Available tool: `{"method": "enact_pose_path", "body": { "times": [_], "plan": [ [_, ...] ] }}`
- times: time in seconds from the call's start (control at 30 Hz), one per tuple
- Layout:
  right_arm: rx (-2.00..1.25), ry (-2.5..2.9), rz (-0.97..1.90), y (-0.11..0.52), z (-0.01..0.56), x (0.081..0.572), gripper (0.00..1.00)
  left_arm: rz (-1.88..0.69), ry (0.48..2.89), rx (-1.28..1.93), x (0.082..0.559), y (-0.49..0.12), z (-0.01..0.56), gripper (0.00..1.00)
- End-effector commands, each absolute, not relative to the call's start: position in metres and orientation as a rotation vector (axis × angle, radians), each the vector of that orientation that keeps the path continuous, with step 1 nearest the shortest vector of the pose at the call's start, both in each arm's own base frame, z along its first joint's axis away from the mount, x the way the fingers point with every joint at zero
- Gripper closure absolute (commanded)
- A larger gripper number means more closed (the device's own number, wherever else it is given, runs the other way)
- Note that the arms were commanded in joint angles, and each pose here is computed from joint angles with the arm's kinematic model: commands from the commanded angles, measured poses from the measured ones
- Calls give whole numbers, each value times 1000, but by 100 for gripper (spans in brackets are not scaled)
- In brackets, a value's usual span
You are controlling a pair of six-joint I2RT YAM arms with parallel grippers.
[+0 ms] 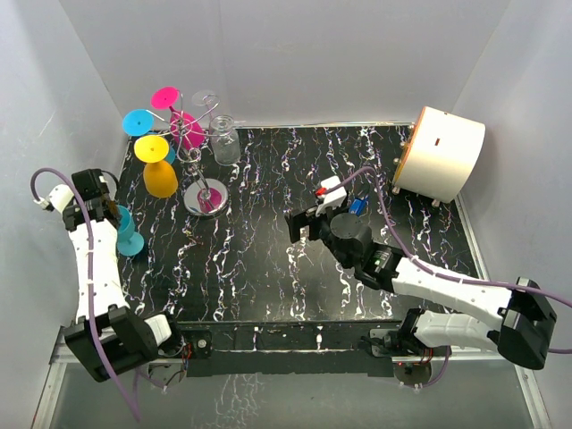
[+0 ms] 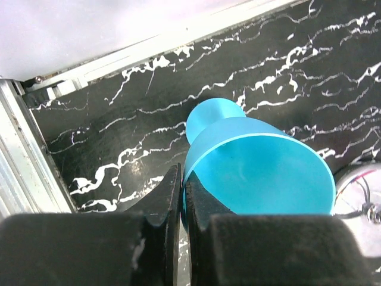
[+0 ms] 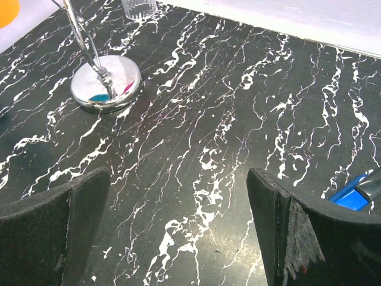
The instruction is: Take the wine glass off the wine glass rack
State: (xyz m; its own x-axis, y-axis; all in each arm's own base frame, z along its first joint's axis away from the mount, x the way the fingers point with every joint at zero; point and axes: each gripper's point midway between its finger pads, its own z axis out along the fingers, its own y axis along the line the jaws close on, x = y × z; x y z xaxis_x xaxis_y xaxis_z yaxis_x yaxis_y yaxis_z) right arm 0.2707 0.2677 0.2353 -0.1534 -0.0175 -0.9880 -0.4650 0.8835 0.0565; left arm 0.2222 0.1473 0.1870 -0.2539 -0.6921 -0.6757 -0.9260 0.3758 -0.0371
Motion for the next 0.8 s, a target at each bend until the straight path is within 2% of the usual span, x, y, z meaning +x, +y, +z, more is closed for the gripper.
{"method": "enact_pose_path", "body": {
  "times": [0.0, 0.7, 0.77],
  "plan": [
    [-328, 1673, 446, 261, 249, 271, 2, 495, 1973, -1355, 238, 166, 197, 100],
    [-297, 1698, 468, 258, 247, 272, 1, 520, 1999, -1390, 247, 180, 172, 100],
    [-298, 1702, 474, 260, 246, 272, 2, 528, 2007, -1397, 247, 181, 171, 95]
  ]
}}
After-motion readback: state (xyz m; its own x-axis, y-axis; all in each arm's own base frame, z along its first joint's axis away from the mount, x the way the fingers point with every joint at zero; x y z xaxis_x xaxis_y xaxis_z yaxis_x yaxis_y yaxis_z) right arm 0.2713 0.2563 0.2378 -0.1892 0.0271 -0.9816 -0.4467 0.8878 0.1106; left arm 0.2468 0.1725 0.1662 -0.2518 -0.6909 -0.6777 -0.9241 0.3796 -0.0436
